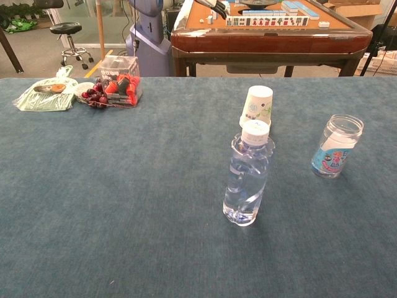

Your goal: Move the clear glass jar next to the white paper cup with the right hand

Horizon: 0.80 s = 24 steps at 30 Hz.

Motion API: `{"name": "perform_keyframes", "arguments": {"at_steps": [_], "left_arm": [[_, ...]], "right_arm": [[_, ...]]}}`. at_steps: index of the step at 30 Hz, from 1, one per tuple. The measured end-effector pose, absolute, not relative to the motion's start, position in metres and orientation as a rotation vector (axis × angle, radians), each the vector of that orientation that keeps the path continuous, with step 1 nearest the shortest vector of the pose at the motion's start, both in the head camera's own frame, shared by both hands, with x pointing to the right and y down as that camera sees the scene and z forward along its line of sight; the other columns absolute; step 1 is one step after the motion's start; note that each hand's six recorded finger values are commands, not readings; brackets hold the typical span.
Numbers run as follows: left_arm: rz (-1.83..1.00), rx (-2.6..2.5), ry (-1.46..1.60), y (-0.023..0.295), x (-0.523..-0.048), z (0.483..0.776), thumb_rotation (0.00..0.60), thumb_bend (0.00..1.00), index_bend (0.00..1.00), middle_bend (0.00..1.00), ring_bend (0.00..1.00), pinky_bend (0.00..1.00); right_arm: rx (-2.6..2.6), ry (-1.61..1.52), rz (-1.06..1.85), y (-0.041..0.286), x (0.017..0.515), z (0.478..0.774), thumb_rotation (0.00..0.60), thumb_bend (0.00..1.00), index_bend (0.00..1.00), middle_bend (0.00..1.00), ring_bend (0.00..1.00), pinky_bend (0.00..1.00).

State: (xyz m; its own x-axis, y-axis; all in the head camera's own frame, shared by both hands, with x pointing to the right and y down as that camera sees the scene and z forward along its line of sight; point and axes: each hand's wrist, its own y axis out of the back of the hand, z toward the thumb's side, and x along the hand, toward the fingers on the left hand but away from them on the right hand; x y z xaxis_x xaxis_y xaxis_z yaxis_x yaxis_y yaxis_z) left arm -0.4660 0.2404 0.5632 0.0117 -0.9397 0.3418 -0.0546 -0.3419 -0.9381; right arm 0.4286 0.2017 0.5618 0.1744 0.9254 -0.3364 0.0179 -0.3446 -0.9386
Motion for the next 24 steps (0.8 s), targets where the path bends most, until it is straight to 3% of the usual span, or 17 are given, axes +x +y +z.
{"name": "perform_keyframes", "arguments": {"at_steps": [7,10,13,17,20,24], "left_arm": [[-1.449,-1.518,1.057,0.240,-0.467,0.566,0.600,0.23,0.26,0.31,0.22,0.34],[-1.454,-1.516,1.054,0.240,-0.468,0.565,0.600,0.23,0.26,0.31,0.22,0.34],[-1.460,-1.516,1.053,0.241,-0.468,0.566,0.600,0.23,0.26,0.31,0.22,0.34],[-1.469,-1.527,1.051,0.243,-0.468,0.568,0.600,0.23,0.26,0.31,0.22,0.34],[-1.470,-1.535,1.031,0.243,-0.466,0.571,0.600,0.23,0.26,0.31,0.22,0.34],[-1.461,-1.541,1.044,0.243,-0.465,0.571,0.600,0.23,0.22,0.31,0.22,0.34]], "right_arm": [[-1.559,-0.938,1.307,0.202,0.430,0.562,0.600,0.40,0.54,0.61,0.52,0.57],[-1.546,-0.944,1.306,0.200,0.431,0.563,0.600,0.32,0.54,0.55,0.48,0.57],[-1.530,-0.947,1.321,0.198,0.434,0.565,0.600,0.18,0.45,0.43,0.37,0.54],[-1.504,-0.934,1.378,0.196,0.441,0.570,0.600,0.01,0.26,0.25,0.20,0.42],[-1.469,-0.931,1.410,0.193,0.444,0.572,0.600,0.00,0.16,0.16,0.13,0.35],[-1.424,-0.932,1.413,0.185,0.444,0.576,0.600,0.00,0.11,0.13,0.09,0.32]]}}
